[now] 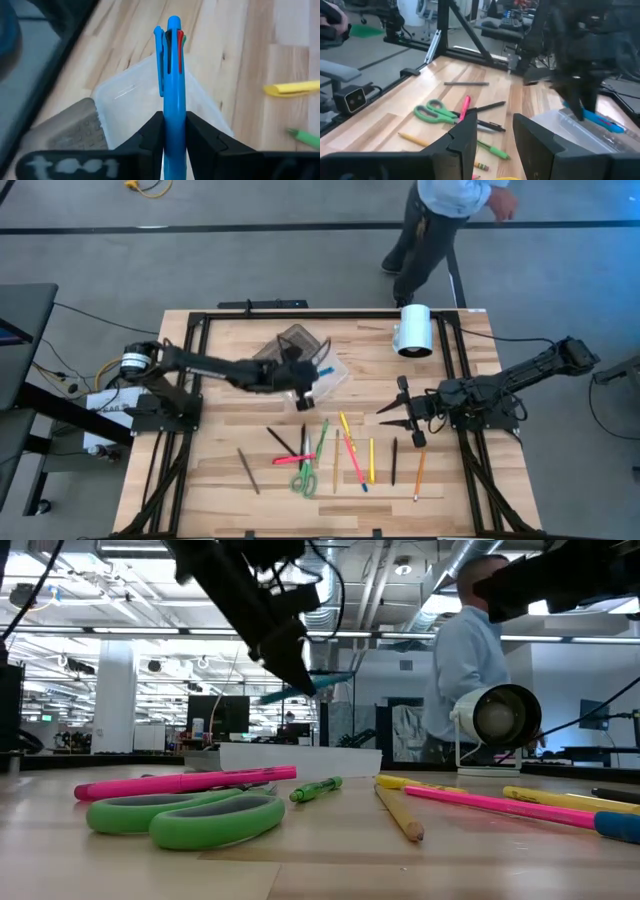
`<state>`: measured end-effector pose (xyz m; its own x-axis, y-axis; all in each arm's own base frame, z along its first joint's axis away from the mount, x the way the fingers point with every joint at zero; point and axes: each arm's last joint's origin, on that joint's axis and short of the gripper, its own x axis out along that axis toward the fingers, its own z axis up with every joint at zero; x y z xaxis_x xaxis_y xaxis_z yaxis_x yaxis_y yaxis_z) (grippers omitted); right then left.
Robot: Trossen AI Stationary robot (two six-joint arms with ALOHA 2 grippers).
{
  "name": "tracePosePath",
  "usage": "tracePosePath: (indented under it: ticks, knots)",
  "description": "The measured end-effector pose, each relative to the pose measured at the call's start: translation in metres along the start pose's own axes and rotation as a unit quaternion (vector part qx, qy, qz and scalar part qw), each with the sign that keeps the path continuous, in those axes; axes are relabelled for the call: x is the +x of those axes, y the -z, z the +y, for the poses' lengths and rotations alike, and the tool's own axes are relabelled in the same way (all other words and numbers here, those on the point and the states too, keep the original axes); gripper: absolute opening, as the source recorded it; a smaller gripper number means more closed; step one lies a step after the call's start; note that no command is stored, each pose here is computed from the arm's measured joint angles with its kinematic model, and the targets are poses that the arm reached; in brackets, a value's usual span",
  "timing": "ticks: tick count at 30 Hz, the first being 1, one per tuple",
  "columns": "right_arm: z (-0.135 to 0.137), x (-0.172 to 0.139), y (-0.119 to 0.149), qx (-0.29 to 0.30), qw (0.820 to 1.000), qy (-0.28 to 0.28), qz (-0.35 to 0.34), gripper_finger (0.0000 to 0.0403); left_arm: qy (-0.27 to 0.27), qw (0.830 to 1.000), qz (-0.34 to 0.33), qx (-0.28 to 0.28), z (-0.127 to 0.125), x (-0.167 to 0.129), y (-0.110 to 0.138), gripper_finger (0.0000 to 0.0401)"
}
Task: Pick & place school supplies into a supply box
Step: Put the blue pen into the transparent supply box, then put the left yellow pen into the transparent supply box
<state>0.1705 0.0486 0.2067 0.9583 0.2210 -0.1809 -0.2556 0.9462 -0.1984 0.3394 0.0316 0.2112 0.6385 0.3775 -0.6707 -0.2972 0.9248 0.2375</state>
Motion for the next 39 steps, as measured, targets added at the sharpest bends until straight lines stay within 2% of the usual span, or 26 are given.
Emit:
tracePosePath:
  ticks: [5, 8, 11, 16, 22, 24, 27, 29, 33, 36, 39]
  knots:
    - [0.000, 0.000, 0.001, 0.000, 1.000, -0.001, 0.005, 0.0122, 0.025, 0.998, 0.037, -0.034, 0.027, 0.028, 0.011, 0.0054]
    - [0.000, 0.000, 0.002, 0.002, 1.000, -0.002, 0.008, 0.0122, 0.053, 0.996, 0.059, -0.039, 0.028, 0.048, 0.021, 0.0064]
    - [0.000, 0.000, 0.002, 0.004, 1.000, -0.003, 0.011, 0.0122, 0.058, 0.995, 0.068, -0.036, 0.025, 0.061, 0.028, 0.0077]
    - [0.000, 0.000, 0.002, 0.004, 1.000, -0.003, 0.011, 0.0122, 0.055, 0.996, 0.074, -0.020, 0.023, 0.068, 0.032, 0.0086]
    - [0.000, 0.000, 0.002, 0.008, 1.000, -0.003, 0.010, 0.0122, 0.042, 0.997, 0.058, 0.002, 0.022, 0.062, 0.026, 0.0094]
    - [0.000, 0.000, 0.002, 0.018, 1.000, 0.001, 0.011, 0.0122, 0.046, 0.997, 0.051, 0.019, 0.020, 0.052, 0.022, 0.0095]
    - [-0.002, 0.000, 0.002, 0.029, 0.999, 0.039, 0.013, 0.0122, 0.040, 0.998, 0.022, 0.051, 0.016, 0.025, 0.008, 0.0096]
    - [-0.003, 0.000, 0.001, 0.034, 0.997, 0.062, 0.011, 0.0122, 0.040, 0.996, 0.001, 0.076, 0.010, -0.002, 0.000, 0.0096]
    - [-0.001, 0.000, -0.002, 0.035, 0.997, 0.064, -0.001, 0.0122, 0.076, 0.989, -0.044, 0.119, -0.009, -0.067, -0.009, 0.0096]
    - [0.006, 0.001, -0.004, 0.033, 0.998, 0.060, -0.009, 0.0122, 0.120, 0.981, -0.063, 0.137, -0.029, -0.111, -0.003, 0.0096]
    - [0.016, 0.005, -0.003, 0.027, 0.998, 0.064, -0.002, 0.0122, 0.147, 0.971, -0.088, 0.167, -0.053, -0.140, 0.017, 0.0096]
